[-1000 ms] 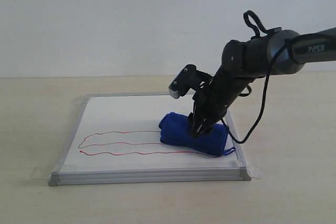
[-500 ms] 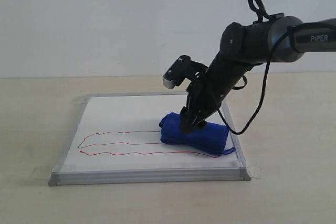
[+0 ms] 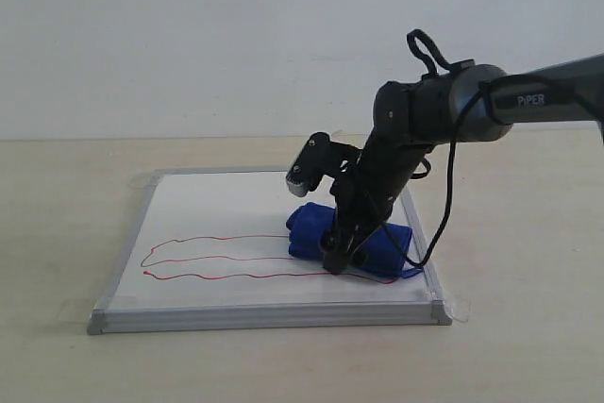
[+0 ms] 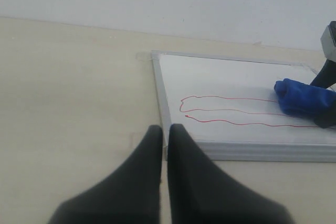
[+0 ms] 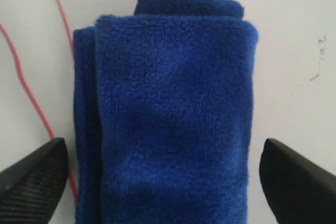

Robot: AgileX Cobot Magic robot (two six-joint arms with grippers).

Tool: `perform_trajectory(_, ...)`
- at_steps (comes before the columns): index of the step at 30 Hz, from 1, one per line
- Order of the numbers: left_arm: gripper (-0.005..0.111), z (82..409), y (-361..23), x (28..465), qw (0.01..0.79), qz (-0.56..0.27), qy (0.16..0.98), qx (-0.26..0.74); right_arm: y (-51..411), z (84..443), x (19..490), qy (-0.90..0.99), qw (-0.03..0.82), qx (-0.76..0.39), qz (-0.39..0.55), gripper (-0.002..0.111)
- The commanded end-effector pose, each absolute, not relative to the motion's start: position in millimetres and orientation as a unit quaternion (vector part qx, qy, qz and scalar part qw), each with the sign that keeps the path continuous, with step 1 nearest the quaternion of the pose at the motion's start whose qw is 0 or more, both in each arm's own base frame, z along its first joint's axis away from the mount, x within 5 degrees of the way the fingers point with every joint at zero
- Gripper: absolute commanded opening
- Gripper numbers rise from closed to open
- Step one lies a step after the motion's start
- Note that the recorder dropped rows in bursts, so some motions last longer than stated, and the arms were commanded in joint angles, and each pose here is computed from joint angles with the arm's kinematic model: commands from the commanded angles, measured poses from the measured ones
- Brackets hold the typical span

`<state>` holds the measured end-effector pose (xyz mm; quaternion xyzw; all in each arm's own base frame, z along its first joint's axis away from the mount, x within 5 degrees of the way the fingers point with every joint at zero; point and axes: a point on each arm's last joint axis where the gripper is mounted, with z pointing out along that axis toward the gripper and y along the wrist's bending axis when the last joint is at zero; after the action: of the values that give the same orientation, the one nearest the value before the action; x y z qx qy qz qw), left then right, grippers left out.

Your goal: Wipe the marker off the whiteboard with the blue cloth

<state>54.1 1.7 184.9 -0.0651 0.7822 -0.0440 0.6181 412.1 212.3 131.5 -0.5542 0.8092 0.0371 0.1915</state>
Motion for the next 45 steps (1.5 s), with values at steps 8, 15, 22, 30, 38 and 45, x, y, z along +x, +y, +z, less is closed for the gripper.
perform_trajectory(8, 0.004, 185, 2, 54, 0.621, -0.048, 0.779, -0.068, 212, 136, 420, 0.812, 0.227, -0.537, 0.020, 0.066)
perform_trajectory(15, 0.004, 185, 2, 54, 0.621, -0.048, 0.779, -0.068, 212, 136, 421, 0.818, 0.232, -0.526, 0.021, 0.075)
perform_trajectory(22, 0.004, 185, 2, 54, 0.621, -0.048, 0.779, -0.068, 212, 136, 420, 0.835, 0.224, -0.502, 0.030, 0.075)
perform_trajectory(30, 0.004, 185, 2, 54, 0.621, -0.048, 0.779, -0.068, 212, 120, 420, 0.841, 0.208, -0.498, 0.032, 0.072)
perform_trajectory(38, 0.004, 185, 2, 54, 0.621, -0.048, 0.779, -0.068, 211, 123, 420, 0.838, 0.209, -0.503, 0.027, 0.011)
perform_trajectory(45, 0.004, 185, 2, 54, 0.621, -0.048, 0.779, -0.068, 210, 150, 419, 0.838, 0.232, -0.494, 0.022, 0.000)
